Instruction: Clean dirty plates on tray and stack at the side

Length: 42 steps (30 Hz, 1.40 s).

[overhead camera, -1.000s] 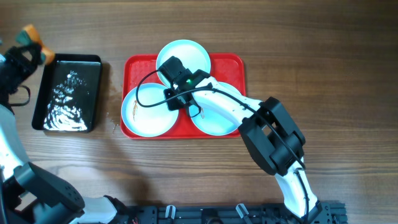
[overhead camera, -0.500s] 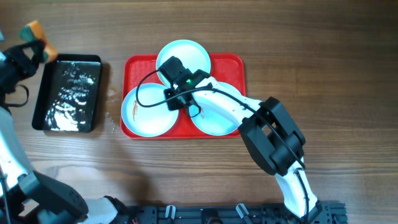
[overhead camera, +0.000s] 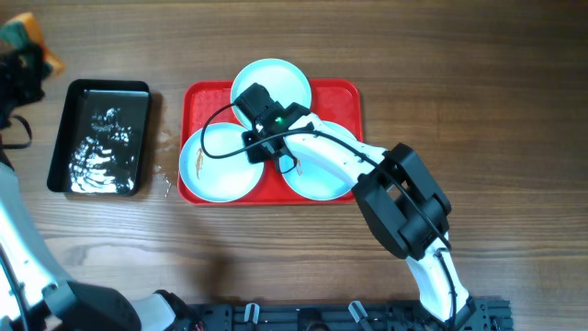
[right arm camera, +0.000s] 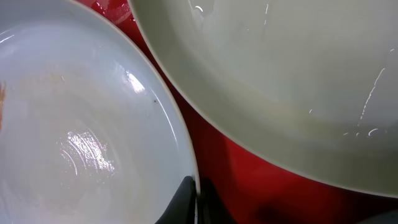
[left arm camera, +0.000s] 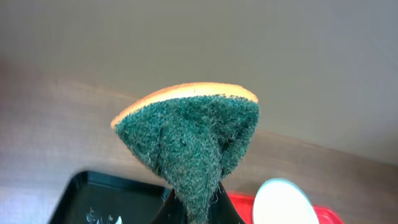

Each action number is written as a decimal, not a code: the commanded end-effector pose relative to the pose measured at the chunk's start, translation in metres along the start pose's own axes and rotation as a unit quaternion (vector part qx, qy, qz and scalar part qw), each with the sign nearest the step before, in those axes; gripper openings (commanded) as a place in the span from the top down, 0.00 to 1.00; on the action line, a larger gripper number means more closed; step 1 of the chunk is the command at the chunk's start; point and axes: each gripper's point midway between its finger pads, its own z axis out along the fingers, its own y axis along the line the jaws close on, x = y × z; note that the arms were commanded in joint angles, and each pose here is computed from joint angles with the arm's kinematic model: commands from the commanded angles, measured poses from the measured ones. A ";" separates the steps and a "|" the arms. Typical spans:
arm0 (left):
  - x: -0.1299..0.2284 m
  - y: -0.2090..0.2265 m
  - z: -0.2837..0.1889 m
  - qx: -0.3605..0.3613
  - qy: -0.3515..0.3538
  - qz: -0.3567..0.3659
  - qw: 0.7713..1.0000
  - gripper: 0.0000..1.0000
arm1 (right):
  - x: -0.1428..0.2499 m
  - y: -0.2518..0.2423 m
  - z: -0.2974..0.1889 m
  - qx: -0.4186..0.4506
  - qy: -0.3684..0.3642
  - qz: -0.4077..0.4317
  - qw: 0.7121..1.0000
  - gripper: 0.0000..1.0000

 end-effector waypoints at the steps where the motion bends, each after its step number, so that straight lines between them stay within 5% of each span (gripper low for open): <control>1: 0.149 0.068 0.069 -0.031 0.180 -0.073 0.980 0.96 | 0.010 -0.006 0.012 0.013 0.016 -0.011 1.000 0.95; 2: 0.197 0.080 0.084 -0.022 0.235 -0.125 0.964 0.96 | 0.011 -0.006 0.012 0.013 0.017 -0.012 1.000 0.95; 4: 0.201 0.075 0.087 0.013 0.235 -0.150 0.960 0.96 | 0.013 -0.007 0.012 0.016 0.022 -0.011 1.000 0.95; 6: 0.127 0.051 0.067 0.066 0.154 -0.179 0.970 0.96 | 0.014 -0.008 0.012 0.017 0.024 -0.011 1.000 0.95; 9: 0.040 0.017 0.022 0.070 0.052 -0.106 0.990 0.96 | 0.014 -0.008 0.012 0.016 0.023 -0.011 1.000 0.95; 13: -0.013 -0.018 -0.021 0.055 -0.033 -0.033 0.997 0.96 | 0.014 -0.008 0.012 0.016 0.023 -0.022 0.999 0.95; 16: 0.055 0.059 0.007 -0.101 0.059 -0.118 0.986 0.96 | 0.013 -0.007 0.012 0.016 0.022 -0.023 0.999 0.95; 18: 0.151 0.113 0.032 -0.186 0.174 -0.202 0.946 0.96 | 0.012 -0.007 0.012 0.014 0.020 -0.023 0.999 0.95; 19: 0.192 0.139 0.025 -0.270 0.219 -0.272 0.897 0.96 | 0.012 -0.007 0.012 0.014 0.020 -0.022 0.999 0.96; 20: 0.198 0.143 0.025 -0.284 0.223 -0.288 0.887 0.96 | 0.013 -0.007 0.012 0.015 0.021 -0.023 0.999 0.96; 22: 0.165 0.111 0.034 -0.193 0.194 -0.296 0.915 0.96 | 0.013 -0.007 0.012 0.016 0.022 -0.023 0.999 0.96; 24: 0.093 0.044 0.035 -0.014 0.120 -0.269 0.955 0.96 | 0.013 -0.007 0.012 0.015 0.022 -0.025 0.999 0.93; 27: 0.045 -0.022 0.014 0.127 0.068 -0.205 0.968 0.96 | 0.012 -0.006 0.012 0.014 0.019 -0.025 0.999 0.93; 29: 0.064 -0.043 0.012 0.127 0.111 -0.231 0.958 0.96 | 0.012 0.001 0.012 -0.006 0.022 -0.026 0.999 0.93; 32: 0.141 -0.044 0.037 0.025 0.223 -0.255 0.940 0.96 | 0.014 0.014 0.010 -0.057 0.035 -0.030 0.997 0.93; 35: 0.201 -0.063 0.047 0.006 0.297 -0.244 0.923 0.96 | 0.012 0.012 0.007 -0.087 0.046 -0.016 0.995 0.95; 42: 0.274 -0.067 0.049 -0.029 0.365 -0.190 0.911 0.96 | 0.008 -0.037 0.004 -0.025 0.054 0.013 0.998 0.96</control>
